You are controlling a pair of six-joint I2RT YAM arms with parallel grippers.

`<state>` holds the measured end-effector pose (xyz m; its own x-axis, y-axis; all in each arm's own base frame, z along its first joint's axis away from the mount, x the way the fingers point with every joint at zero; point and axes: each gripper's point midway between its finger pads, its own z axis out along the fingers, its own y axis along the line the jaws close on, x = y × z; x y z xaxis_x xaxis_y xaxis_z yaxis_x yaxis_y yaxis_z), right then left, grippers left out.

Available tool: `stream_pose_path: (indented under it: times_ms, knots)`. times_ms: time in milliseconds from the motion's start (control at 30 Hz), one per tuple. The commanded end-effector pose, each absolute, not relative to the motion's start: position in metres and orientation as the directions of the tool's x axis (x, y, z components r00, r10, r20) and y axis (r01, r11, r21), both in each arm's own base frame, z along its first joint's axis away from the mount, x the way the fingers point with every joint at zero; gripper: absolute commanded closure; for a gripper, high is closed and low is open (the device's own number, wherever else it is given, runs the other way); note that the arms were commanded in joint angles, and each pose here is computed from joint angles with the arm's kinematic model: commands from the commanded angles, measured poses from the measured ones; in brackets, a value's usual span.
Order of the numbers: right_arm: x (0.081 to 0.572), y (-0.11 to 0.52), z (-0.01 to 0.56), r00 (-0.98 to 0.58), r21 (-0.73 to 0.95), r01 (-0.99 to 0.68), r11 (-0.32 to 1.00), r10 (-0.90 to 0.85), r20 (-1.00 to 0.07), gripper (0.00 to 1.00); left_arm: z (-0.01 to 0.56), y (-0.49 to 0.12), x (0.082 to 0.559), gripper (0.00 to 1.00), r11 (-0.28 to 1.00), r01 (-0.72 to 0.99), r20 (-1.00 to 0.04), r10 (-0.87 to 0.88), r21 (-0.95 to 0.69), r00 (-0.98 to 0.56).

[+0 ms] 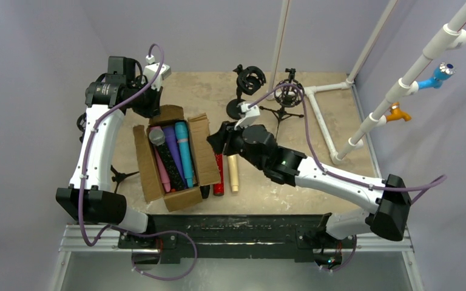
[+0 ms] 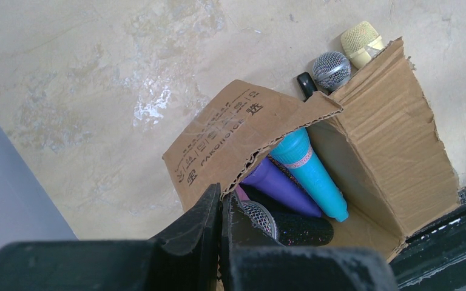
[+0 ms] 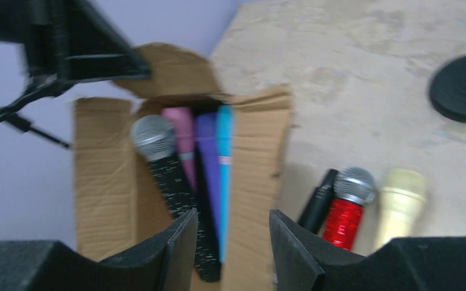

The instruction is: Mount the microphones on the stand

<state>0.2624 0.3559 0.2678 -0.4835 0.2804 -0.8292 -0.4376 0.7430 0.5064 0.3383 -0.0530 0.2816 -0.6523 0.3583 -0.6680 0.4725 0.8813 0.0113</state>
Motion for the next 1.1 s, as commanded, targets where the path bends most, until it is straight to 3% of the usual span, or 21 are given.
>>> stream_pose_path:
  times_ms: [0,233,433,933,1067]
  knots:
    - [0.238,0.401,0.286,-0.414,0.391,-0.573,0.721,0.157,-0.897,0.47,0.330,-0.056,0.345,1.00,0.881,0.467,-0.777,0.344,0.073,-0.527]
    - [0.235,0.468,0.261,-0.403,0.340,-0.687,0.642,0.052,-0.914,0.35,0.329,-0.056,0.344,1.00,0.881,0.467,-0.775,0.342,0.069,-0.531]
    - [0.236,0.503,0.251,-0.390,0.320,-0.737,0.596,0.012,-0.921,0.33,0.328,-0.057,0.344,1.00,0.881,0.468,-0.774,0.342,0.067,-0.533]
    - [0.244,0.548,0.192,-0.429,0.311,-0.756,0.577,-0.077,-0.900,0.35,0.326,-0.057,0.344,1.00,0.880,0.471,-0.773,0.343,0.065,-0.534]
    - [0.243,0.554,0.187,-0.440,0.320,-0.755,0.573,-0.080,-0.895,0.44,0.327,-0.058,0.344,1.00,0.879,0.473,-0.774,0.340,0.060,-0.534]
